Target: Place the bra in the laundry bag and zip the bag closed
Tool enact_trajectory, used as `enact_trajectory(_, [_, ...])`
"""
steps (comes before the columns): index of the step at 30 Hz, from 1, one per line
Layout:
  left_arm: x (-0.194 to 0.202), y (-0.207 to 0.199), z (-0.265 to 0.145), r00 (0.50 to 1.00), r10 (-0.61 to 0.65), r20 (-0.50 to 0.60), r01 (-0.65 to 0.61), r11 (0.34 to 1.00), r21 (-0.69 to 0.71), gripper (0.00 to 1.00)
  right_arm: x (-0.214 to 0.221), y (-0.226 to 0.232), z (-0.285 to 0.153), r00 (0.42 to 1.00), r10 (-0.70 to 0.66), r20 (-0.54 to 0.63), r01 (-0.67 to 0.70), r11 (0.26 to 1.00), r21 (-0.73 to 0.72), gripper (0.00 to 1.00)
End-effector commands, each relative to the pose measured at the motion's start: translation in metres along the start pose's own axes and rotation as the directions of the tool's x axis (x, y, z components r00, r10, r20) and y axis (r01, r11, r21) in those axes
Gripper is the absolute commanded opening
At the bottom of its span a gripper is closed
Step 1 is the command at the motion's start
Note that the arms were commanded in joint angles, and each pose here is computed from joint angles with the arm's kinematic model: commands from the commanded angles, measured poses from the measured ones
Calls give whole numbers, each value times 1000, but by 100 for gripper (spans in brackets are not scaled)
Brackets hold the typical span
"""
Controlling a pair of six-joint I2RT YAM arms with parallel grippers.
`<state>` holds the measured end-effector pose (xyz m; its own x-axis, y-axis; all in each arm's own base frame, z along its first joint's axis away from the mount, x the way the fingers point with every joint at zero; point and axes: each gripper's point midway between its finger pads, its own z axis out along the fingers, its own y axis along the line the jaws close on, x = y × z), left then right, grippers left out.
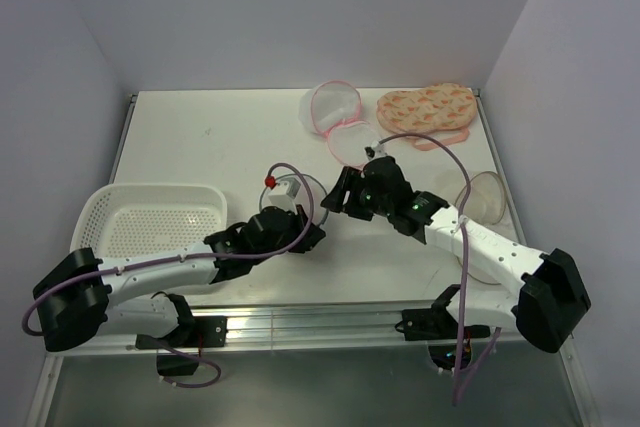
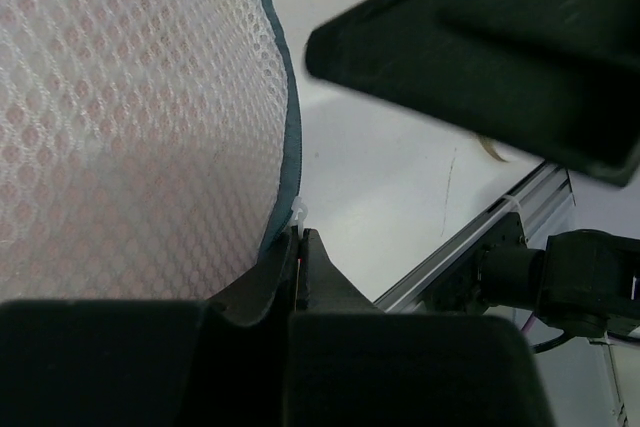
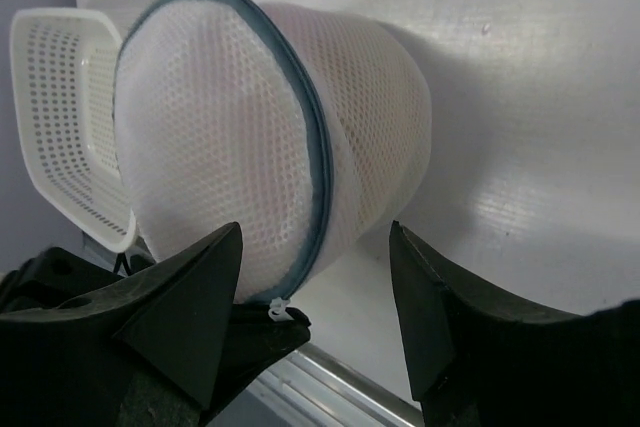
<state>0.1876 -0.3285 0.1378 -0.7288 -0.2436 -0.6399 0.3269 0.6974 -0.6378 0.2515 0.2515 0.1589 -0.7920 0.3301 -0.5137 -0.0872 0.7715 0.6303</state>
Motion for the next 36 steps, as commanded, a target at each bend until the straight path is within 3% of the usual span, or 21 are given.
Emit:
enact_trajectory(1, [-22, -31, 0, 999, 3, 54, -8, 997, 82, 0, 4, 18, 4, 999, 33, 10, -33, 997, -68, 68])
enact_trajectory(8, [-21, -30, 2, 999, 4, 51, -8, 997, 79, 0, 16, 19, 12, 997, 81, -16, -83, 992, -100, 63])
enact_trajectory(13, [-20, -28, 2, 999, 3, 49, -6, 997, 72, 0, 19, 17, 19, 995, 96, -26, -98, 991, -96, 40])
enact_trajectory(24, [-16, -10, -19, 998, -24, 54, 22, 999, 43, 0, 8, 10, 30, 996, 86, -11, -87, 995, -55, 7])
enact_trajectory(36, [-5, 48, -64, 989, -102, 105, 109, 992, -62, 0, -12, 2, 28, 998, 65, 15, -64, 997, -42, 1])
